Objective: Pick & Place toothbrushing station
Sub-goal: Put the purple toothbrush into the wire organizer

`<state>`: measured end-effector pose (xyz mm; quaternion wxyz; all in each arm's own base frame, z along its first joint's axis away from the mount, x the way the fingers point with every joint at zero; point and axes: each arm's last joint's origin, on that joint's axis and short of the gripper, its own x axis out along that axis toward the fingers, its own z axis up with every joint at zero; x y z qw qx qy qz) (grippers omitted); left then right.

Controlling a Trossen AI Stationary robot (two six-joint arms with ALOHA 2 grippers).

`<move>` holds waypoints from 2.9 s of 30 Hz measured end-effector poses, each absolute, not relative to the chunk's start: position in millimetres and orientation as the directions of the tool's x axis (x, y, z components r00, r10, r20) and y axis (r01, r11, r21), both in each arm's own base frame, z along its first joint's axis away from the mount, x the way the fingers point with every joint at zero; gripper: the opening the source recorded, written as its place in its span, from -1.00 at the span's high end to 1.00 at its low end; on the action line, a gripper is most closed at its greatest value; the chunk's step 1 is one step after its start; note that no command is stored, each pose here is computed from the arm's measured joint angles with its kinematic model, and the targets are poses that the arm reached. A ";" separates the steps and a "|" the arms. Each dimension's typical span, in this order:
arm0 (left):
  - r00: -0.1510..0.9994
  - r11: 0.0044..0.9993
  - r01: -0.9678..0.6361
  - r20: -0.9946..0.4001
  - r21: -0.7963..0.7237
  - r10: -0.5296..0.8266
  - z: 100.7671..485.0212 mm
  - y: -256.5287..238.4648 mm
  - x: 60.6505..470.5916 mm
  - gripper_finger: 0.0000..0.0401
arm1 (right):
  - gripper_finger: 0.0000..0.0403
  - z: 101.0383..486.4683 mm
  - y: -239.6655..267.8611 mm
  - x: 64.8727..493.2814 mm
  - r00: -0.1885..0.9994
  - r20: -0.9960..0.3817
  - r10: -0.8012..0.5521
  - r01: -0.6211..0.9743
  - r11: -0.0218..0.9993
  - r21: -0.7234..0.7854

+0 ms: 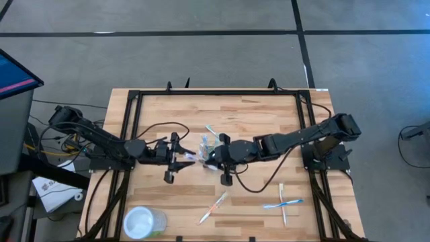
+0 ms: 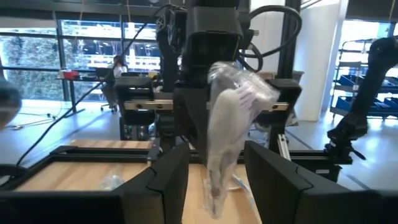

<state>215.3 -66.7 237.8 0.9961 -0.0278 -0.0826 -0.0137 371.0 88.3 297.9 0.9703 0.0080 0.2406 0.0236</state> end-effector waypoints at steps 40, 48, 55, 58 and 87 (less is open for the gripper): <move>0.989 0.995 -0.082 0.120 -0.051 0.088 235.3 -59.0 215.5 0.98 | 1.00 299.1 78.3 349.5 0.791 -0.611 0.025 -0.041 0.999 -0.013; 0.988 0.991 -0.125 0.089 -0.055 0.129 238.4 -55.0 211.3 0.99 | 1.00 305.7 85.9 336.5 0.772 -0.634 0.041 -0.054 0.999 -0.002; 0.979 0.982 -0.185 -0.095 -0.046 0.180 253.9 -47.8 224.6 0.99 | 1.00 303.9 93.7 332.1 0.753 -0.656 0.055 -0.071 0.997 0.002; 0.978 0.982 -0.179 -0.114 -0.051 0.173 264.4 -45.6 228.5 0.99 | 1.00 303.3 93.4 331.7 0.748 -0.662 0.053 -0.067 0.998 0.004; 0.956 0.975 -0.208 -0.228 -0.074 0.187 244.5 -33.3 250.6 0.98 | 1.00 313.7 77.5 303.2 0.670 -0.734 -0.110 0.086 0.994 -0.071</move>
